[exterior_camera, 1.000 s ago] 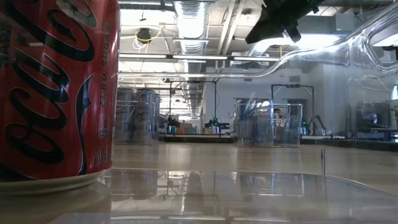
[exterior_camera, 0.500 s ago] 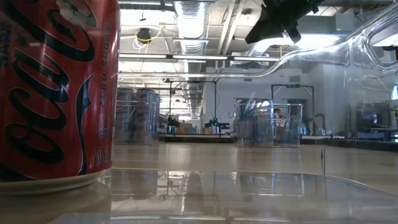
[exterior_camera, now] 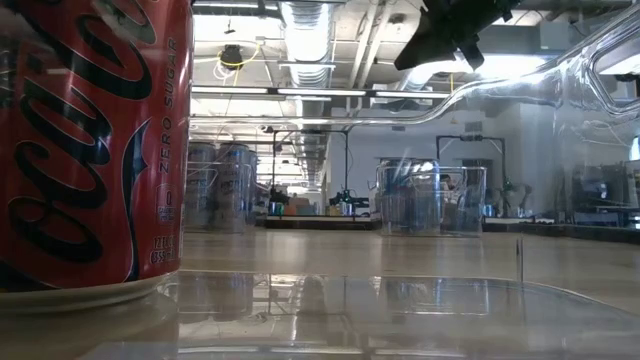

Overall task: Sort soda cans
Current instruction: Put the top left red and black soda can into the bottom transparent bin, then put the right red and black soda can into the bottom transparent bin

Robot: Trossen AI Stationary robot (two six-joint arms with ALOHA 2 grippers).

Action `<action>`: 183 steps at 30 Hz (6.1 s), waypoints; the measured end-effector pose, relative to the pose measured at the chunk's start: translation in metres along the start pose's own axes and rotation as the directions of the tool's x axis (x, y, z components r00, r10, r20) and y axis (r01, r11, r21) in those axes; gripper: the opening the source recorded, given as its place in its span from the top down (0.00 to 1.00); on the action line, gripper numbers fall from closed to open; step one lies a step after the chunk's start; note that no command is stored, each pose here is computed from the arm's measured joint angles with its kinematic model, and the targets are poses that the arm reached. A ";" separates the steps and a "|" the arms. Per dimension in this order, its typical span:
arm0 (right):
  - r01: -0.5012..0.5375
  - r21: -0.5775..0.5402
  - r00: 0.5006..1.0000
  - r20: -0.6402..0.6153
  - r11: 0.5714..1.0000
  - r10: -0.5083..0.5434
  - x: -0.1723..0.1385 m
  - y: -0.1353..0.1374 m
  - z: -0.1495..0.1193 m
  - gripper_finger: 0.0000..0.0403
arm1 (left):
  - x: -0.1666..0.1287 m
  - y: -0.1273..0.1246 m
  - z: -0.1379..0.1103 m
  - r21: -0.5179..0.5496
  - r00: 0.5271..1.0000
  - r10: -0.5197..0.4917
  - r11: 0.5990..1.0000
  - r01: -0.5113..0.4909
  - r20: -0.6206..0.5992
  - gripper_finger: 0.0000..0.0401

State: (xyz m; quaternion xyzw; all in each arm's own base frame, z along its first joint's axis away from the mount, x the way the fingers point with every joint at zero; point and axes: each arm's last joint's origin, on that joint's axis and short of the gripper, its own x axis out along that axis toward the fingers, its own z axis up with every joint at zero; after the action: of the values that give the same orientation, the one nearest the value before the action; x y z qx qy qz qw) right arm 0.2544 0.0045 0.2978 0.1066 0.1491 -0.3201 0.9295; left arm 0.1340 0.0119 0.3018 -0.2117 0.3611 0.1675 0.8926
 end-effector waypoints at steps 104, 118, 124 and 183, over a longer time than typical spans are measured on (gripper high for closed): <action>-0.041 -0.003 0.984 0.175 0.999 0.041 -0.081 0.043 -0.009 0.92 | 0.125 -0.259 0.023 0.766 0.945 -0.305 0.578 0.280 -0.115 0.28; 0.006 -0.022 0.986 0.167 1.000 -0.002 -0.073 0.038 -0.008 0.92 | 0.149 -0.267 0.014 0.736 0.960 -0.198 0.616 0.281 -0.201 0.25; 0.042 -0.015 0.985 0.167 0.999 -0.039 -0.067 0.033 -0.005 0.92 | 0.150 -0.266 0.015 0.680 0.960 -0.195 0.678 0.279 -0.200 0.23; -0.275 -0.039 0.929 -0.267 0.961 0.255 -0.079 0.026 -0.020 0.92 | 0.019 -0.226 0.035 0.672 0.978 -0.189 0.736 0.086 0.082 0.09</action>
State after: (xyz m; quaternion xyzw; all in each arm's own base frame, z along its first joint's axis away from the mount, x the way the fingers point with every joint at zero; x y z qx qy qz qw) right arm 0.2069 0.0748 0.3093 0.1312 0.2655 -0.1690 0.9401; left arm 0.2696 -0.1611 0.3693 0.1063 0.3147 -0.0239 0.9429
